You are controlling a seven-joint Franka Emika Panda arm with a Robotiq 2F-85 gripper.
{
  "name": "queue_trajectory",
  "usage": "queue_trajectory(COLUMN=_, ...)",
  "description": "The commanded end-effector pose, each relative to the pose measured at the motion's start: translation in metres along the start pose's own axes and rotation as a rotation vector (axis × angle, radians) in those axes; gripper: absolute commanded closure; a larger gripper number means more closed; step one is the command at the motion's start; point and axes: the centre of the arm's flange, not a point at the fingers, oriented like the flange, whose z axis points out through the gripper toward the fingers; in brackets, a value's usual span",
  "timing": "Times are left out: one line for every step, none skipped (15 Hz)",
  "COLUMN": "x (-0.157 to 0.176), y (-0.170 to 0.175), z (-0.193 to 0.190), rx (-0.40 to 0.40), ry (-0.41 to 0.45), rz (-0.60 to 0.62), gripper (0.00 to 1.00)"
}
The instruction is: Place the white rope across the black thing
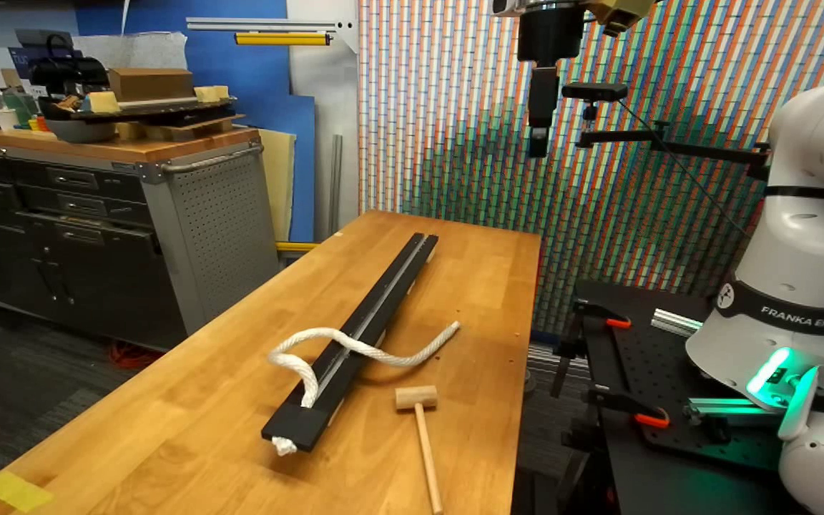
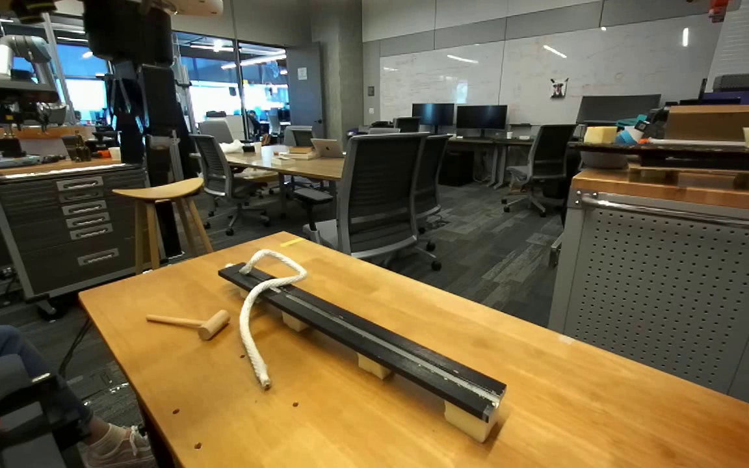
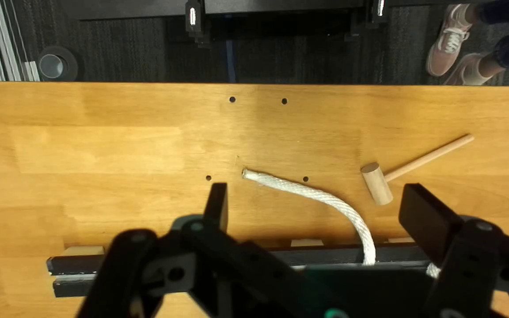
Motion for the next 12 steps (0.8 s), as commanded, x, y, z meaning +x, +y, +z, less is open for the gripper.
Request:
queue_trajectory(x=0.0, y=0.0, z=0.0, rx=0.0, ry=0.0, rz=0.0, gripper=0.0)
queue_trajectory(x=0.002, y=0.003, z=0.001, rx=0.001, ry=0.015, rz=0.062, gripper=0.0)
queue_trajectory(x=0.004, y=0.006, z=0.003, rx=0.014, ry=0.03, rz=0.123, gripper=0.0)
queue_trajectory(x=0.006, y=0.01, z=0.006, rx=0.022, ry=0.034, rz=0.182, gripper=0.0)
queue_trajectory(x=0.008, y=0.013, z=0.009, rx=0.026, ry=0.039, rz=0.224, gripper=0.0)
queue_trajectory(x=0.01, y=0.017, z=0.013, rx=0.032, ry=0.04, rz=0.282, gripper=0.0)
queue_trajectory(x=0.013, y=0.02, z=0.018, rx=0.038, ry=0.042, rz=0.333, gripper=0.0)
queue_trajectory(x=0.015, y=0.023, z=0.024, rx=0.037, ry=0.037, rz=0.387, gripper=0.0)
queue_trajectory(x=0.018, y=0.026, z=0.03, rx=0.031, ry=0.035, rz=0.44, gripper=0.0)
queue_trajectory(x=0.024, y=0.026, z=0.039, rx=0.021, ry=0.036, rz=0.492, gripper=0.0)
queue_trajectory(x=0.027, y=0.028, z=0.044, rx=0.019, ry=0.04, rz=0.545, gripper=0.0)
queue_trajectory(x=0.033, y=0.029, z=0.052, rx=0.021, ry=0.039, rz=0.597, gripper=0.0)
